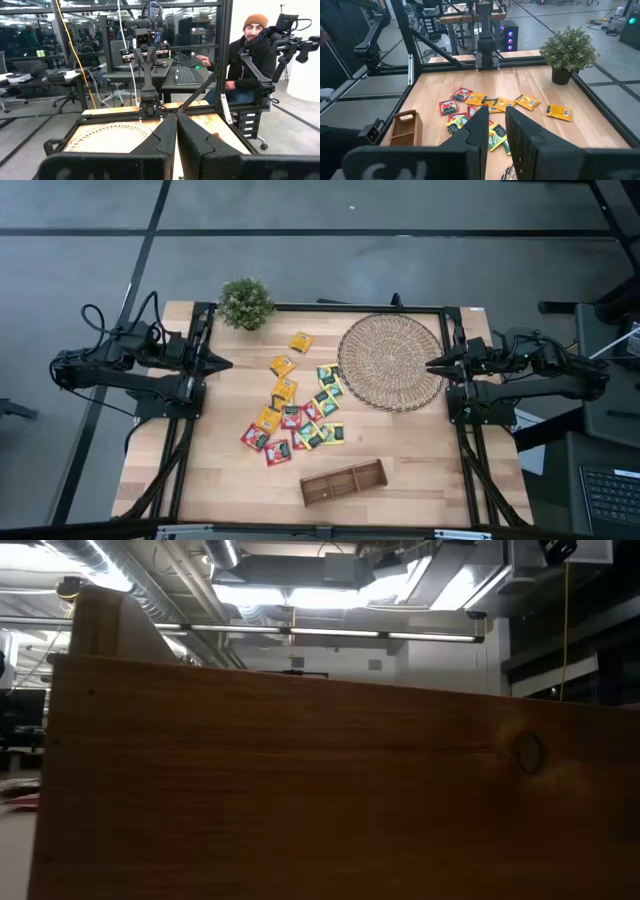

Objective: Pick & Place Tea

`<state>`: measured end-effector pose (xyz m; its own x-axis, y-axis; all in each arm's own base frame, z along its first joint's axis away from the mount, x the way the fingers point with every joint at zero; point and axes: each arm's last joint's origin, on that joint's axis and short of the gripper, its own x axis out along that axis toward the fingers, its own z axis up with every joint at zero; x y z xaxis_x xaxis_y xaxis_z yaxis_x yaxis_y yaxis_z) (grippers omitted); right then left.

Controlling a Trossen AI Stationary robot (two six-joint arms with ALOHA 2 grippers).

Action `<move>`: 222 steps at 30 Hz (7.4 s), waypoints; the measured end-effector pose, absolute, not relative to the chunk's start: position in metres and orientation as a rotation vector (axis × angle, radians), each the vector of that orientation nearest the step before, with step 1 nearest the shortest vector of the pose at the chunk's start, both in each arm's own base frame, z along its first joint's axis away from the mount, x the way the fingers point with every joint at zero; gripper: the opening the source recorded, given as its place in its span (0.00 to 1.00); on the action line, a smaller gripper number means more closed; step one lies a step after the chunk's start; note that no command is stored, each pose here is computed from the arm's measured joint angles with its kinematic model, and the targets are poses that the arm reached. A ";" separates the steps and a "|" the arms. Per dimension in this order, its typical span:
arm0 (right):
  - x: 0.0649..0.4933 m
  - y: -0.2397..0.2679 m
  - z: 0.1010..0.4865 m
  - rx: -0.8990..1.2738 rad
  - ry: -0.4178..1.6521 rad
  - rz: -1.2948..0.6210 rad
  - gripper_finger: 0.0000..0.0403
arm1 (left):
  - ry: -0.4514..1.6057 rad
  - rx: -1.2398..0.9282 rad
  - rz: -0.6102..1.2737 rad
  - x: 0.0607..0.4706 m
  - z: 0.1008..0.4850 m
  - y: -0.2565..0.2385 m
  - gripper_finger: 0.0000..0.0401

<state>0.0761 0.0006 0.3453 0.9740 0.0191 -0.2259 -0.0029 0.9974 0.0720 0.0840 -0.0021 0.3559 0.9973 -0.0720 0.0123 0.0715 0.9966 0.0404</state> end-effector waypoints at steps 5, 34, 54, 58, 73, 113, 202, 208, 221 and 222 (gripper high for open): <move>0.076 0.001 0.345 0.072 0.228 0.011 0.17 | -0.014 0.040 -0.071 0.084 0.356 -0.002 0.02; 0.077 0.001 0.346 0.132 0.218 0.006 0.17 | 0.034 -0.079 -0.084 0.114 0.354 -0.002 0.02; 0.138 0.001 0.360 0.150 0.092 0.013 0.17 | 0.564 0.051 0.062 0.183 0.354 0.009 0.03; 0.166 0.001 0.346 0.113 0.196 0.012 0.17 | 0.715 0.089 0.040 0.194 0.346 0.009 0.03; 0.233 0.001 0.288 0.309 0.523 -0.065 0.17 | 0.952 0.094 0.049 0.248 0.297 0.012 0.01; 0.326 0.014 0.140 0.308 0.842 -0.142 0.01 | 0.625 -0.550 0.261 0.280 0.176 0.013 0.00; 0.345 0.013 0.102 0.317 0.789 -0.137 0.02 | 0.765 -0.836 0.189 0.303 0.112 0.046 0.17; 0.345 0.013 0.102 0.312 0.782 -0.140 0.03 | 0.767 -0.826 0.181 0.304 0.112 0.045 0.02; 0.341 0.012 0.125 0.312 0.747 -0.123 0.21 | 0.708 -0.735 0.124 0.303 0.129 0.044 0.00; 0.340 0.012 0.129 0.308 0.739 -0.120 0.21 | 0.699 -0.732 0.121 0.303 0.132 0.044 0.00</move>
<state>0.3405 0.0120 0.1291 0.7350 0.0004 -0.6781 0.2146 0.9484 0.2332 0.3028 0.0439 0.1319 0.7693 -0.1334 -0.6249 -0.3355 0.7479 -0.5727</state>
